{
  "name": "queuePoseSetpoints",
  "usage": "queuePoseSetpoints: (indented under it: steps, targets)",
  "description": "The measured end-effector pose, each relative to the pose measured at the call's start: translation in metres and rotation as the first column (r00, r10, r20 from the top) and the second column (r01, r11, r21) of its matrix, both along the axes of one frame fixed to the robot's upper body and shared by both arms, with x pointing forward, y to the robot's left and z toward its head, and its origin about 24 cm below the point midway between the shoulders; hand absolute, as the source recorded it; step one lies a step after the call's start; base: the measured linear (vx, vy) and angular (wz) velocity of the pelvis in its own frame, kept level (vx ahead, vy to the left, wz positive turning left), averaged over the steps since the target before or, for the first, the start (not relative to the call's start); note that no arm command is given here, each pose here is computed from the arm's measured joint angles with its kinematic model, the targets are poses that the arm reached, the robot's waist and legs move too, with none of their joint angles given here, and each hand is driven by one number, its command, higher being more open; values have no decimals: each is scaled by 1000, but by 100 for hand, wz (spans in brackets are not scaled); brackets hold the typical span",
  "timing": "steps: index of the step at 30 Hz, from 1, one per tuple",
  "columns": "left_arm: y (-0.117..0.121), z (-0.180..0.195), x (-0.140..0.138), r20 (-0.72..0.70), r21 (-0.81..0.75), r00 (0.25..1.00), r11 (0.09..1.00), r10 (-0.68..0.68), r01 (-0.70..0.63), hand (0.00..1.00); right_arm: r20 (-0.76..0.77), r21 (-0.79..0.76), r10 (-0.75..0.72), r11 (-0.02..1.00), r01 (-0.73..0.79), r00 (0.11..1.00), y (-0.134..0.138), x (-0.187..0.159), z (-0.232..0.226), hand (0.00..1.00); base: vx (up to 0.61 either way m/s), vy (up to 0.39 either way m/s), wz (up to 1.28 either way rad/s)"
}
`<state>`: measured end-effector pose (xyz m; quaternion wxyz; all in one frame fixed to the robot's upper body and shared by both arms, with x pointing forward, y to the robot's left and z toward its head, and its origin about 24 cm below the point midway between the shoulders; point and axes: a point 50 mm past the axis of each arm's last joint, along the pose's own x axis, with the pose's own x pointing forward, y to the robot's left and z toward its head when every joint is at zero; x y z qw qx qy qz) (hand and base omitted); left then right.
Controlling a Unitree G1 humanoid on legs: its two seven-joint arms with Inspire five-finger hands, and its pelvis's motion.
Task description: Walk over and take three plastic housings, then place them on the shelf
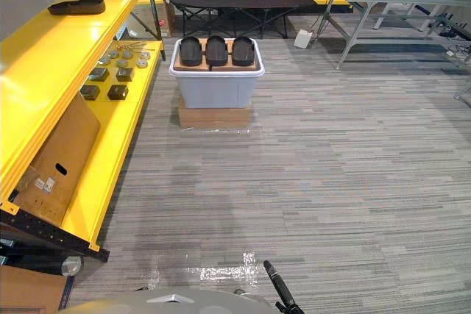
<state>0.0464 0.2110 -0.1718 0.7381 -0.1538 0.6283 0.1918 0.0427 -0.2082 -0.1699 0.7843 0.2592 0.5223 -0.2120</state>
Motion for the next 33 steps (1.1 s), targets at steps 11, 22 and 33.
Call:
queuePoseSetpoints:
  steps: [11, 22, 33]
  targets:
    - [-30, 20, 100, 327, 10, 901, 954, -287, 300, 100, 462, -122, 285, 958, -258, 840, 13, 132, 41, 100, 15, 15, 2]
    - [-22, 22, 102, 319, 188, 904, 954, -284, 233, 100, 366, -219, 293, 950, -225, 883, -3, 120, 36, 100, -10, -4, 1]
    - [-20, 7, 54, 203, 180, 948, 961, -246, 211, 100, 236, -89, 187, 981, -171, 954, 13, 72, 13, 100, -85, -17, -2]
